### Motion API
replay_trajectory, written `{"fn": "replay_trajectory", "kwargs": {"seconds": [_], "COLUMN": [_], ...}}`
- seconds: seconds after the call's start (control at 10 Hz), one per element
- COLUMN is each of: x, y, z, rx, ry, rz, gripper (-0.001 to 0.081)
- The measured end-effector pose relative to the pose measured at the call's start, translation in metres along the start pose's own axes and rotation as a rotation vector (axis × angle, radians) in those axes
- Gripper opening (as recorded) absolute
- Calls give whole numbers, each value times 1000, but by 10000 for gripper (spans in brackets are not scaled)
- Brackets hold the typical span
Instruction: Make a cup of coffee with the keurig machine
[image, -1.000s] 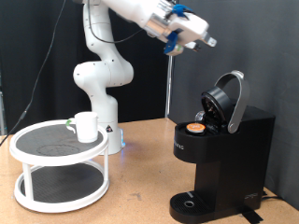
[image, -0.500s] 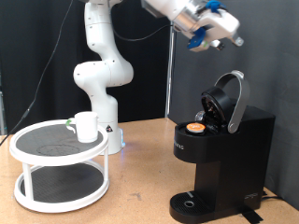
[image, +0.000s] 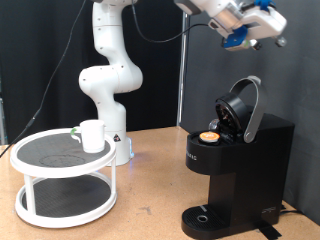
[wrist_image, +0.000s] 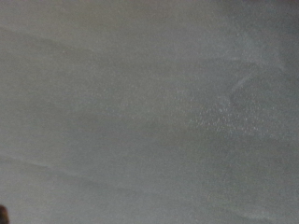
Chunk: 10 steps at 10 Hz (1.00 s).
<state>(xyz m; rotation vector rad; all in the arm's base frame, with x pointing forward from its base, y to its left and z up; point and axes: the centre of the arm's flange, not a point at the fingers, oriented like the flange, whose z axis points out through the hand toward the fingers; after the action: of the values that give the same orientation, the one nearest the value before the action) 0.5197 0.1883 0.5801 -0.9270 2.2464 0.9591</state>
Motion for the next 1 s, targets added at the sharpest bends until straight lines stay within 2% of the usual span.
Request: {"fn": "replay_trajectory", "kwargs": {"seconds": [0.5, 0.7, 0.9, 1.0], "x": [-21, -22, -21, -20], "y": [10, 10, 10, 9], "z": [57, 66, 66, 64], "rx": [-4, -6, 6, 10], "ry": [76, 92, 107, 109], "rz": [-6, -14, -42, -56], "gripper": [734, 734, 734, 640]}}
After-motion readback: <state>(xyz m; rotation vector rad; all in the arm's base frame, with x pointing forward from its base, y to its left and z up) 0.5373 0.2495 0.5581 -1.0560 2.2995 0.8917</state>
